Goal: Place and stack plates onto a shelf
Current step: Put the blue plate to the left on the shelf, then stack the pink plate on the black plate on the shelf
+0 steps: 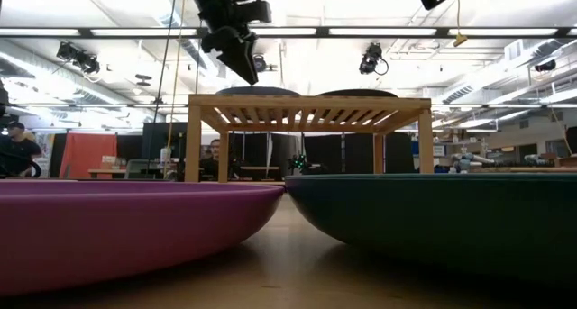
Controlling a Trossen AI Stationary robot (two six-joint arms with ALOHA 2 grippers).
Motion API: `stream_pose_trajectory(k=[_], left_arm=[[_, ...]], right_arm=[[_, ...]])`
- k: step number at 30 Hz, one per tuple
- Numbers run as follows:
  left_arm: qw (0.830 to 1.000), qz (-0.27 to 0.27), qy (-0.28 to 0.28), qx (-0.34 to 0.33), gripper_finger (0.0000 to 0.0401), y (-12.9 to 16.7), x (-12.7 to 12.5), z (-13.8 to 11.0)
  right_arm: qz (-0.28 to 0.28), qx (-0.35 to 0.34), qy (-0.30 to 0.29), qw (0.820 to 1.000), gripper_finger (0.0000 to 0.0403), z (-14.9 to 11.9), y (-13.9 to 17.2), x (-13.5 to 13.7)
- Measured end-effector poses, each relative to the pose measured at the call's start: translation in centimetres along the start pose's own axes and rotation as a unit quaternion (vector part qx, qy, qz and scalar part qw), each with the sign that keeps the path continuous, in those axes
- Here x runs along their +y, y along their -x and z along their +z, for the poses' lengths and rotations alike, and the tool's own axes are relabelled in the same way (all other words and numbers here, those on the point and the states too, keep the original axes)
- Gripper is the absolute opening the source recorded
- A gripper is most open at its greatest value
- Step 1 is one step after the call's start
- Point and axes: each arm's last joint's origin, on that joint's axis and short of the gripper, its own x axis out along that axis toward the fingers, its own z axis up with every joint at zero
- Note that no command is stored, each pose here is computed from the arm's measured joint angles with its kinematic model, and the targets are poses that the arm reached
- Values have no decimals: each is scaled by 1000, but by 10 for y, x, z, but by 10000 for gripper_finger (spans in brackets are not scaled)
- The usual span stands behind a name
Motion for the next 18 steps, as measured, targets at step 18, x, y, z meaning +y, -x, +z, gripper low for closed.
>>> stream_pose_trajectory(k=[18], left_arm=[[998, -16, 16, -66, 117, 41, -48, 29]], right_arm=[[56, 43, -107, 992, 114, -4, -5, 26]])
